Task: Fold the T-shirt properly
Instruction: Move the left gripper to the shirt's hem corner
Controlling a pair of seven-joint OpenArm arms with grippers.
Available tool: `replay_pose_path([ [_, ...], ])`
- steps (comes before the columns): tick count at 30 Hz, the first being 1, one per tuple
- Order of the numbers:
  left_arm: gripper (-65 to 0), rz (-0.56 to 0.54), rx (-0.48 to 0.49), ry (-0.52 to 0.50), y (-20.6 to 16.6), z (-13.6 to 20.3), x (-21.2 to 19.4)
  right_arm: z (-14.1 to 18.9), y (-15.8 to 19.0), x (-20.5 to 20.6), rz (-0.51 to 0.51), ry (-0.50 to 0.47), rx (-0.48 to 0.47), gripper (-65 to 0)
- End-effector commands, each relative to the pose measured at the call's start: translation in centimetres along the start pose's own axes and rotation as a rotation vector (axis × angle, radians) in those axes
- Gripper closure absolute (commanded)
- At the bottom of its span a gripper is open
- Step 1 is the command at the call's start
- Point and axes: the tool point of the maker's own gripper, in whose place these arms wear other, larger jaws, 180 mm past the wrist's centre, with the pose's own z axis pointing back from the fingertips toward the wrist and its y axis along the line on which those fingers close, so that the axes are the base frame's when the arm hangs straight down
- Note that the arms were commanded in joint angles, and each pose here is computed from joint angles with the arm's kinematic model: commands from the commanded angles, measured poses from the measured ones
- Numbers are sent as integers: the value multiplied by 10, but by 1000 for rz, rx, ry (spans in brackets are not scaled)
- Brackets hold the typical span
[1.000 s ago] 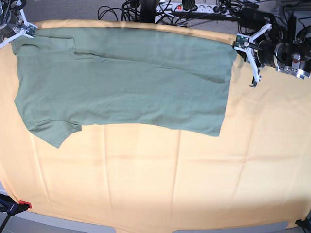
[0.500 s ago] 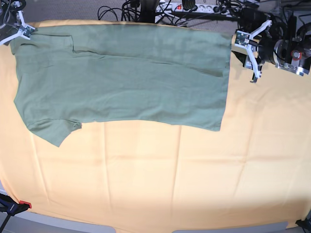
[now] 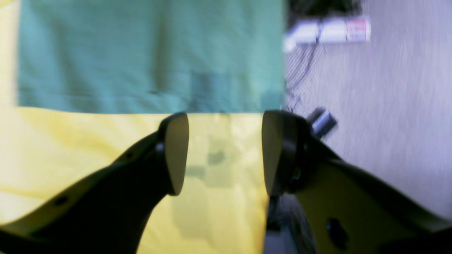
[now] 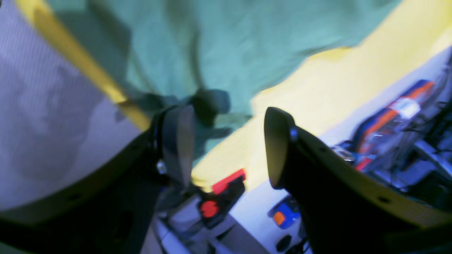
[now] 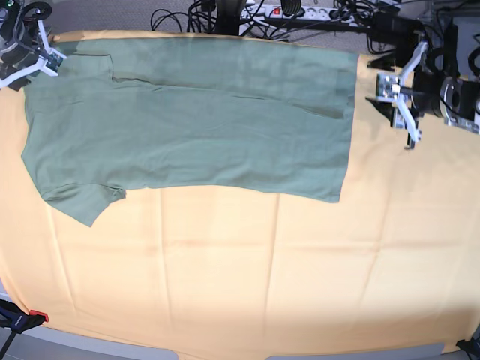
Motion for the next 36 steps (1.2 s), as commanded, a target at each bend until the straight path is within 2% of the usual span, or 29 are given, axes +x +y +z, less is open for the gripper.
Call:
replay_pose_path([
  [1,-336,10,46,-25,12,11,9,5,-14,4,10,-9,-47,-336],
  [8,-336,198,233,-163,87,34,21,18,-62,-4,-72,4,-218,-336],
  [13,-336,451,340,-322,149,50,0,32,-98,-18,-141,28,-354,-336],
  [18,-336,702,393,-477,187,52,-37,39,-112,-20,-162,19,-407,-336],
  [22,-336,837,390,-525,197,25,-58,39,-113,-18,-163,8,-411,-336],
  [27,-336,940,356,-579,202,-9,-63,39,-110,-20,-176,12,-408,-336],
  [36,-336,1009,274,-626,201,-60,-46,39,-110,-22,-204,9,-419,-336],
])
